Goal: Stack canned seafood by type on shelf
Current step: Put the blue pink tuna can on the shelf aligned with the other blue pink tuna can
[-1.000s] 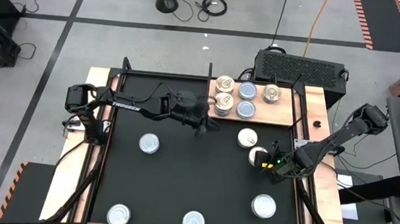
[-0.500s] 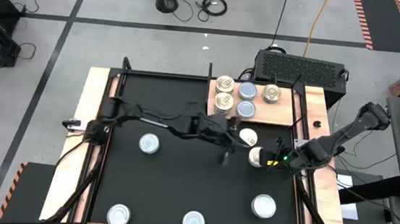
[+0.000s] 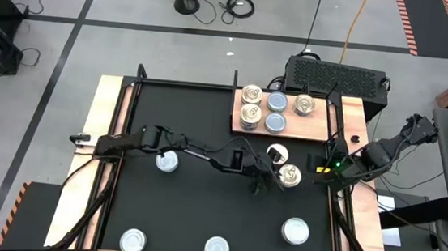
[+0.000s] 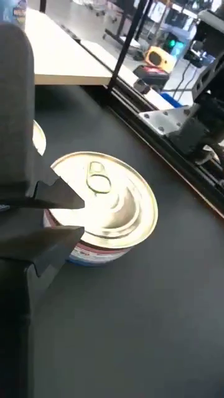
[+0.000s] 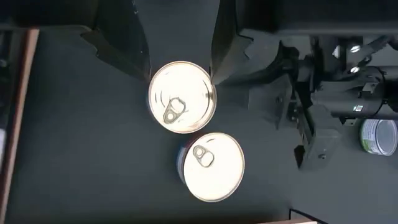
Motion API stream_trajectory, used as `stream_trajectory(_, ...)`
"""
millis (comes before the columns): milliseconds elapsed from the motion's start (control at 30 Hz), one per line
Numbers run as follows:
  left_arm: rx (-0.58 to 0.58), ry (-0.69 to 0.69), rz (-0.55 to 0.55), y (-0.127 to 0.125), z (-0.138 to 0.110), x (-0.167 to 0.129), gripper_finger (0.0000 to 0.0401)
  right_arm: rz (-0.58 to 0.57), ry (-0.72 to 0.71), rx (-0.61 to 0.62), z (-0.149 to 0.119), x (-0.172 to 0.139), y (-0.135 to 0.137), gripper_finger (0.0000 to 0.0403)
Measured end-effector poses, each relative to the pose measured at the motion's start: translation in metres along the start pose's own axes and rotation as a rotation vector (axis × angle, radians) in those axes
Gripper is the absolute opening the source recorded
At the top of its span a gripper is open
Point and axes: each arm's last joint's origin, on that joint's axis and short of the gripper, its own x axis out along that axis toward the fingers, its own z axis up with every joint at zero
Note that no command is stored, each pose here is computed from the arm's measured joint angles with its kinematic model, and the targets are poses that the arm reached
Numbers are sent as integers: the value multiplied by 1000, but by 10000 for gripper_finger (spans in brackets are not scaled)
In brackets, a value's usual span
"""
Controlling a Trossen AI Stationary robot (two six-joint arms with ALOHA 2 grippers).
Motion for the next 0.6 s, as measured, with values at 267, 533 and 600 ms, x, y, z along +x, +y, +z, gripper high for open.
stream_trajectory(267,36,-38,-22,-7,19,-1,144,-5,1,-2,0,0,0,160)
stream_trajectory(533,194,65,38,-25,-3,21,169,2,4,8,-1,0,1,160)
stream_trajectory(600,193,57,63,-24,-1,21,169,8,7,11,-1,0,1,160)
